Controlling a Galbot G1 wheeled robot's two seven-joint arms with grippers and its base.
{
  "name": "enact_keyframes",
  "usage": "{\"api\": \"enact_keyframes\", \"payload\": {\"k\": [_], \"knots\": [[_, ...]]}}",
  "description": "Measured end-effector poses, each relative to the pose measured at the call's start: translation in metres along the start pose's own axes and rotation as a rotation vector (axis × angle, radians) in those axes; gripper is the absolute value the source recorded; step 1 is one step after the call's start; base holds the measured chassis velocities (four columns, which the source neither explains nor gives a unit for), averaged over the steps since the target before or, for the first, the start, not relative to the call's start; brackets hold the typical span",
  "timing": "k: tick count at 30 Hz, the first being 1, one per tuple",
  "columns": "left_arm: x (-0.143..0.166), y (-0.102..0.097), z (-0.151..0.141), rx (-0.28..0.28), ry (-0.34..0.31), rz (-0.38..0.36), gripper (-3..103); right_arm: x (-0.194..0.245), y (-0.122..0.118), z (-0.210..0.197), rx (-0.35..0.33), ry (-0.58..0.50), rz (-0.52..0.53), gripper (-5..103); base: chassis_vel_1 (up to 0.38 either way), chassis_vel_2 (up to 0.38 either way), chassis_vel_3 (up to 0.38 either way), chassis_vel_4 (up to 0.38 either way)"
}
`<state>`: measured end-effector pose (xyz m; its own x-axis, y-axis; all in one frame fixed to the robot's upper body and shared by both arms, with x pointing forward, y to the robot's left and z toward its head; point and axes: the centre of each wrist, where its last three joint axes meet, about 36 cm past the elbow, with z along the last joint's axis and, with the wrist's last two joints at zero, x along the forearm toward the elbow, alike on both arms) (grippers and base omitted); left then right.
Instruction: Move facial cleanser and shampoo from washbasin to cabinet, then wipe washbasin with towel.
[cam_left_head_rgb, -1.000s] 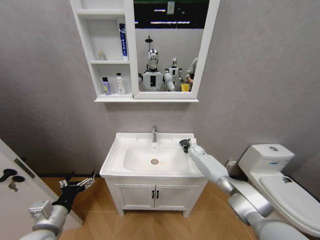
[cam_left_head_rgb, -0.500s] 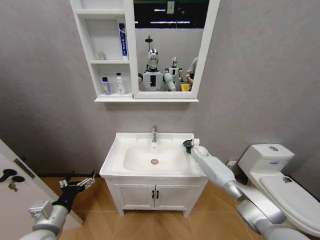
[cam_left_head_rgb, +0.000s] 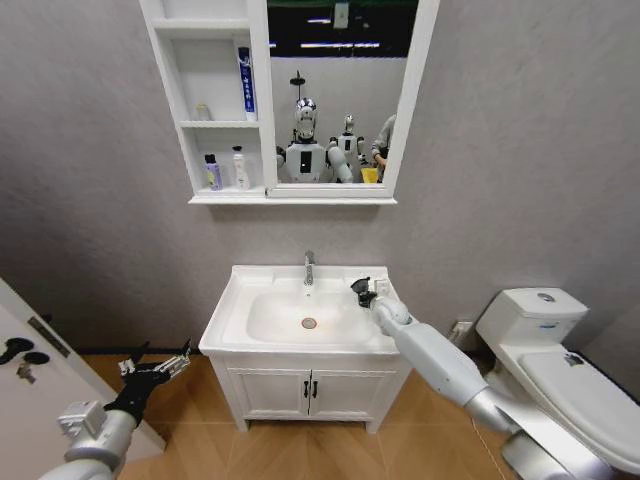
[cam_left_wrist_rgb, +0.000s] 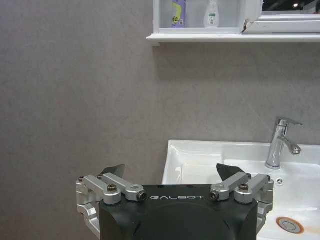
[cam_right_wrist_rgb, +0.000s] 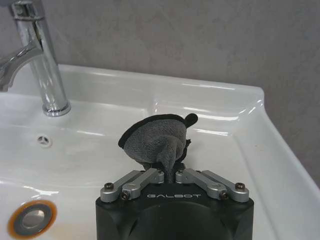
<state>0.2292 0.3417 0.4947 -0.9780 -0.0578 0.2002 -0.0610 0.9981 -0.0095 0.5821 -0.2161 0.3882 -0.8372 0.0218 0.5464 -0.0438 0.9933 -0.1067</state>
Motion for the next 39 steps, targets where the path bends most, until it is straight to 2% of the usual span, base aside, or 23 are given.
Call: {"api": "enact_keyframes", "payload": {"k": [1, 6, 7, 10, 16, 19, 21, 29, 39], "knots": [[0.000, 0.000, 0.000, 0.000, 0.000, 0.000, 100, 0.000, 0.000, 0.000, 0.000, 0.000, 0.000, 5, 0.000, 0.000, 0.000, 0.000], [0.000, 0.000, 0.000, 0.000, 0.000, 0.000, 100, -0.018, 0.034, 0.026, 0.025, 0.058, -0.012, 5, 0.000, 0.000, 0.000, 0.000], [0.000, 0.000, 0.000, 0.000, 0.000, 0.000, 100, -0.018, 0.034, 0.026, 0.025, 0.058, -0.012, 5, 0.000, 0.000, 0.000, 0.000], [0.000, 0.000, 0.000, 0.000, 0.000, 0.000, 100, -0.035, 0.048, 0.035, 0.062, 0.082, 0.013, 5, 0.000, 0.000, 0.000, 0.000], [0.000, 0.000, 0.000, 0.000, 0.000, 0.000, 100, -0.053, 0.042, 0.045, 0.099, 0.088, 0.069, 5, 0.000, 0.000, 0.000, 0.000], [0.000, 0.000, 0.000, 0.000, 0.000, 0.000, 100, -0.055, 0.033, 0.049, 0.138, 0.060, 0.097, 5, 0.000, 0.000, 0.000, 0.000], [0.000, 0.000, 0.000, 0.000, 0.000, 0.000, 100, -0.057, 0.020, 0.059, 0.186, 0.031, 0.114, 5, 0.000, 0.000, 0.000, 0.000], [0.000, 0.000, 0.000, 0.000, 0.000, 0.000, 100, -0.064, 0.018, 0.071, 0.168, 0.062, 0.118, 5, 0.000, 0.000, 0.000, 0.000], [0.000, 0.000, 0.000, 0.000, 0.000, 0.000, 100, -0.074, 0.039, 0.074, 0.138, 0.127, 0.084, 5, 0.000, 0.000, 0.000, 0.000]]}}
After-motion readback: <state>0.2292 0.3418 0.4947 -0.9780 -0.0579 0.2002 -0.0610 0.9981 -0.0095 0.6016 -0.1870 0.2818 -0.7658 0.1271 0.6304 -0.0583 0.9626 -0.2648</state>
